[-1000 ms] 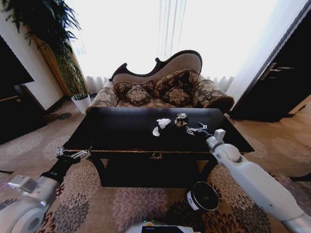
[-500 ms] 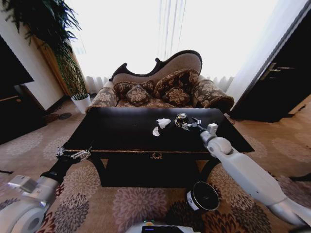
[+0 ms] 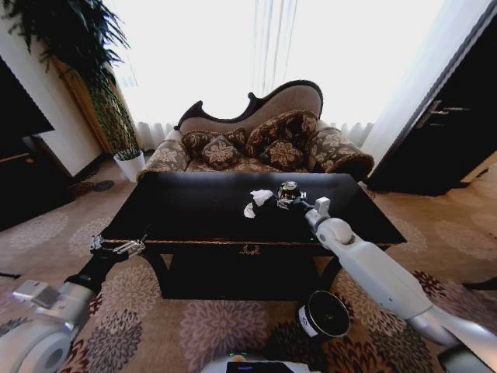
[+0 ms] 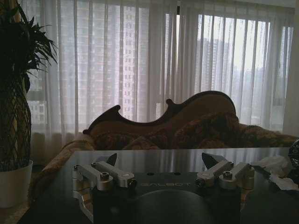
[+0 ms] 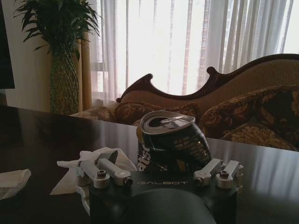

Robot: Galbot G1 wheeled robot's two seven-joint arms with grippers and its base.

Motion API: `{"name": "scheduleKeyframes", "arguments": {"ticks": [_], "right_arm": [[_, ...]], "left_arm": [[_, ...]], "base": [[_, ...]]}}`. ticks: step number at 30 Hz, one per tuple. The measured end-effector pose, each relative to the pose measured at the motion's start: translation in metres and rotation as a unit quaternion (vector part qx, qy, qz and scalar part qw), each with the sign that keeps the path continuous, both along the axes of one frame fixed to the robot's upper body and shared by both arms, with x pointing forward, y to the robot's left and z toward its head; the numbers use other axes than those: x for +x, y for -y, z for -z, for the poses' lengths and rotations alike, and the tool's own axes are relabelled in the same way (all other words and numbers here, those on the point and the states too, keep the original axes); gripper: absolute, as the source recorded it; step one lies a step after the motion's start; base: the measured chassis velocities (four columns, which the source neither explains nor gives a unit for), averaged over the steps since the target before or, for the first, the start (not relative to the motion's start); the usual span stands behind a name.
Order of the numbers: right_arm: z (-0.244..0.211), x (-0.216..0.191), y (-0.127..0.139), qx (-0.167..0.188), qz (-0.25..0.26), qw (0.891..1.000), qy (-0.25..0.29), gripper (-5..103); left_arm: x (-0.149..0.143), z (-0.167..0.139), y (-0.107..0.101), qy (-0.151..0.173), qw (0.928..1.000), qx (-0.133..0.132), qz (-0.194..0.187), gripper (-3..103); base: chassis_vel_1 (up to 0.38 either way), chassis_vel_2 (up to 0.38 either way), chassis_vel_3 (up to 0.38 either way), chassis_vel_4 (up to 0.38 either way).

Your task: Move to the front of the table and place the trash on the table into the trash bin.

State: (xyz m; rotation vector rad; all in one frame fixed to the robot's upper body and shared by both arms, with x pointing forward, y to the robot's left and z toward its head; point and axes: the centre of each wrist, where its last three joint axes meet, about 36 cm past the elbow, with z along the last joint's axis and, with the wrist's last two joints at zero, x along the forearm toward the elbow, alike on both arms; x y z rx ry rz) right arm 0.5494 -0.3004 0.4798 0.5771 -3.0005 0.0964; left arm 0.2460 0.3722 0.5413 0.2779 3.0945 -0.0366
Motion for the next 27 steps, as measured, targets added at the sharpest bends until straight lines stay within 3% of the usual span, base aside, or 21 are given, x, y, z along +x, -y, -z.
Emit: {"name": "scheduleKeyframes", "arguments": {"ticks": [4,6,10,12,15,18,20,23,24,27], "right_arm": [[-0.0006,0.0010,-0.0002,0.000,0.000,1.000,0.002,74],[-0.0006,0.0009,-0.0002,0.000,0.000,1.000,0.002,74],[0.0005,-0.0017,-0.0009,0.000,0.000,1.000,0.002,52],[0.0007,-0.0022,-0.0012,0.001,0.000,1.000,0.002,52],[0.0005,-0.0031,-0.0026,0.002,0.000,1.000,0.003,36],[0.0001,-0.0033,-0.0029,0.002,0.000,1.000,0.003,30],[-0.0021,-0.0035,-0.0025,0.003,0.001,1.000,0.006,19],[-0.0031,-0.0042,-0.0021,0.004,0.002,1.000,0.007,14],[-0.0040,-0.0056,-0.0015,0.006,0.003,1.000,0.008,3],[-0.0046,-0.0077,-0.0003,0.009,0.005,1.000,0.009,2]], "left_arm": [[0.0000,0.0000,0.0000,0.000,1.0000,0.000,0.000,100],[0.0000,0.0000,0.0000,0.000,1.0000,0.000,0.000,100],[0.0000,0.0000,0.0000,0.000,1.0000,0.000,0.000,100],[0.0000,0.0000,0.0000,0.000,1.0000,0.000,0.000,100],[0.0000,0.0000,0.0000,0.000,1.0000,0.000,0.000,100],[0.0000,0.0000,0.0000,0.000,1.0000,0.000,0.000,100],[0.0000,0.0000,0.0000,0.000,1.0000,0.000,0.000,100],[0.0000,0.0000,0.0000,0.000,1.0000,0.000,0.000,100],[0.0000,0.0000,0.0000,0.000,1.0000,0.000,0.000,100],[0.0000,0.0000,0.0000,0.000,1.0000,0.000,0.000,100]], "base": [[0.000,0.000,0.000,0.000],[0.000,0.000,0.000,0.000],[0.000,0.000,0.000,0.000],[0.000,0.000,0.000,0.000],[0.000,0.000,0.000,0.000],[0.000,0.000,0.000,0.000],[0.000,0.000,0.000,0.000],[0.000,0.000,0.000,0.000],[0.000,0.000,0.000,0.000],[0.000,0.000,0.000,0.000]]}}
